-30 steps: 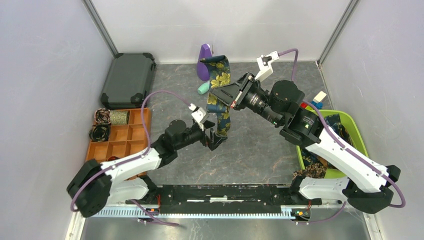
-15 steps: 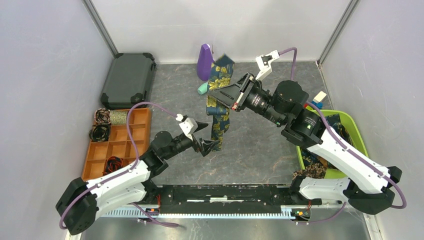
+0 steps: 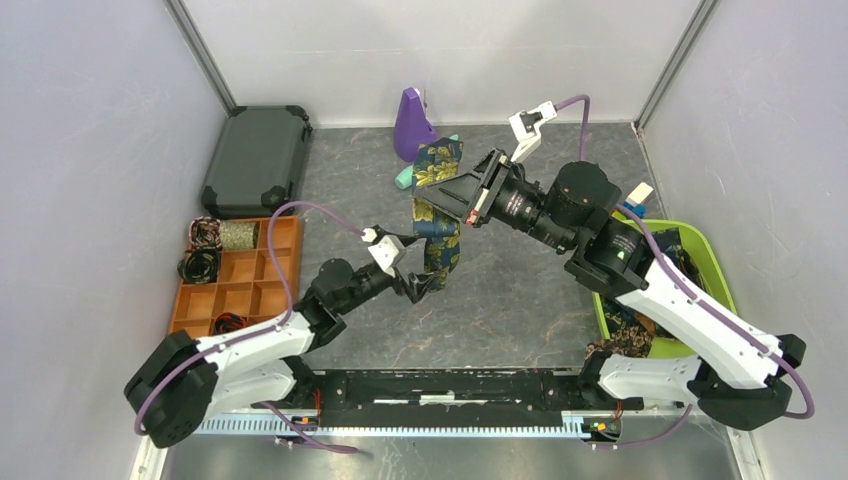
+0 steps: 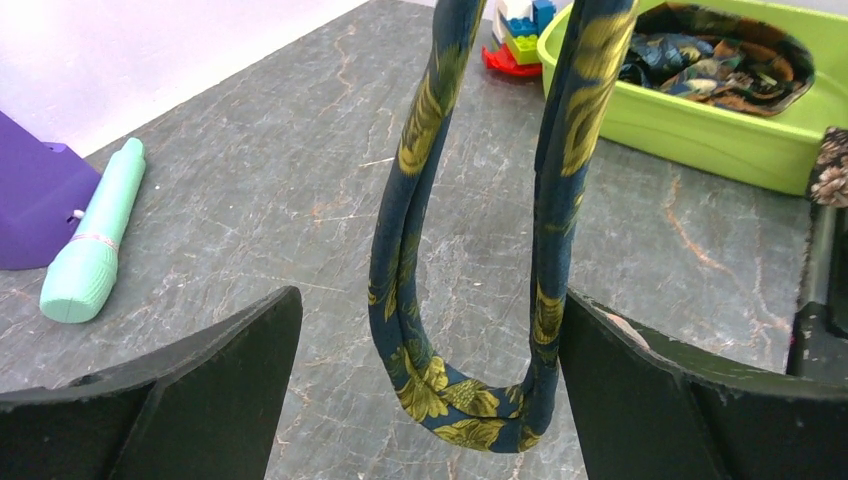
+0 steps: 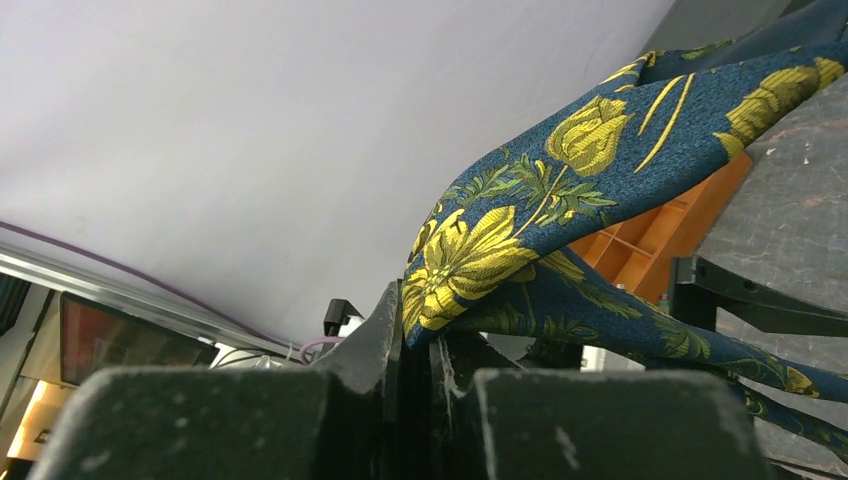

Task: Roll the ties
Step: Place the tie at the center of the board.

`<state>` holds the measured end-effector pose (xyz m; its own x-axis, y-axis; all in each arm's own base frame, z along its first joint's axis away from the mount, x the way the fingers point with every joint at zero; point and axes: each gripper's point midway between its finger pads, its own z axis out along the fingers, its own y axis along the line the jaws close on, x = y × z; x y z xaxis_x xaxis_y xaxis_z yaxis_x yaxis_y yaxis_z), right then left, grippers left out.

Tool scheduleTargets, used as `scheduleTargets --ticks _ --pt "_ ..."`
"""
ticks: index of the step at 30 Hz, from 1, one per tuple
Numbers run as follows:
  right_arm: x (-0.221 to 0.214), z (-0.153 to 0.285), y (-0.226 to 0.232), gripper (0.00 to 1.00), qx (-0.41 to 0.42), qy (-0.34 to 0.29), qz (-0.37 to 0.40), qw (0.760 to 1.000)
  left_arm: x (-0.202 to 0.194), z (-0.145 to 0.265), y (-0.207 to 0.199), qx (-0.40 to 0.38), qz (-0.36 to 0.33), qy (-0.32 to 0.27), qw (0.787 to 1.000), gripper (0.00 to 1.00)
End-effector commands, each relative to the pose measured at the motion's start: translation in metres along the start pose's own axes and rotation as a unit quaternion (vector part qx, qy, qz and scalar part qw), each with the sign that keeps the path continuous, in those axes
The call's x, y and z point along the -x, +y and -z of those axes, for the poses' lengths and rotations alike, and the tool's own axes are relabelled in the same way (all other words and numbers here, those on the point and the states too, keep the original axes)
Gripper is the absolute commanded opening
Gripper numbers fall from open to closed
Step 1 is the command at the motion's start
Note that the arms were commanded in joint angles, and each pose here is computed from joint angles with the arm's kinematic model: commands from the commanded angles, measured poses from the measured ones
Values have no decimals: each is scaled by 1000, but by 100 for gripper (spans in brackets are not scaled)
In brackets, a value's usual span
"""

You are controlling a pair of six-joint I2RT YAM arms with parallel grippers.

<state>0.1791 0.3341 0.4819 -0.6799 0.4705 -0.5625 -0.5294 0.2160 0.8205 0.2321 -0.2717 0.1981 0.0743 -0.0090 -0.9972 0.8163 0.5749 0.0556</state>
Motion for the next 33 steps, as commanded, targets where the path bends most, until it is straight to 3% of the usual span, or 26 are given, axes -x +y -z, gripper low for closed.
scheduleTargets --ticks 1,5,10,13,15,16,17,18,22,27,33 --pt "16 14 28 0 41 -25 5 999 22 -13 8 5 -49 -49 998 100" --pt "15 15 31 0 46 -20 4 999 21 -25 9 -7 -64 -51 997 100" --pt "15 16 31 0 47 -20 6 999 20 -35 3 -29 -65 -57 996 87" --pt "16 17 29 0 44 -25 8 999 17 -36 -2 -43 -56 -56 996 65" --pt "17 17 27 0 40 -28 11 999 16 -36 -10 -63 -51 -51 995 40" --pt "17 17 26 0 39 -30 11 999 16 -35 -14 -75 -46 -47 995 20" --pt "19 16 24 0 35 -34 15 999 12 -34 -17 -84 -35 -33 995 7" --pt "20 16 23 0 31 -38 17 999 10 -33 -22 -95 -16 -19 995 2" --pt "26 13 1 0 -13 -63 34 997 6 -21 -46 -138 94 52 985 2" --pt "5 6 -39 0 -50 -56 12 997 9 13 -71 -146 238 141 950 2" --pt "-27 0 -104 0 -118 -43 -5 992 5 56 -84 -86 354 217 906 2"
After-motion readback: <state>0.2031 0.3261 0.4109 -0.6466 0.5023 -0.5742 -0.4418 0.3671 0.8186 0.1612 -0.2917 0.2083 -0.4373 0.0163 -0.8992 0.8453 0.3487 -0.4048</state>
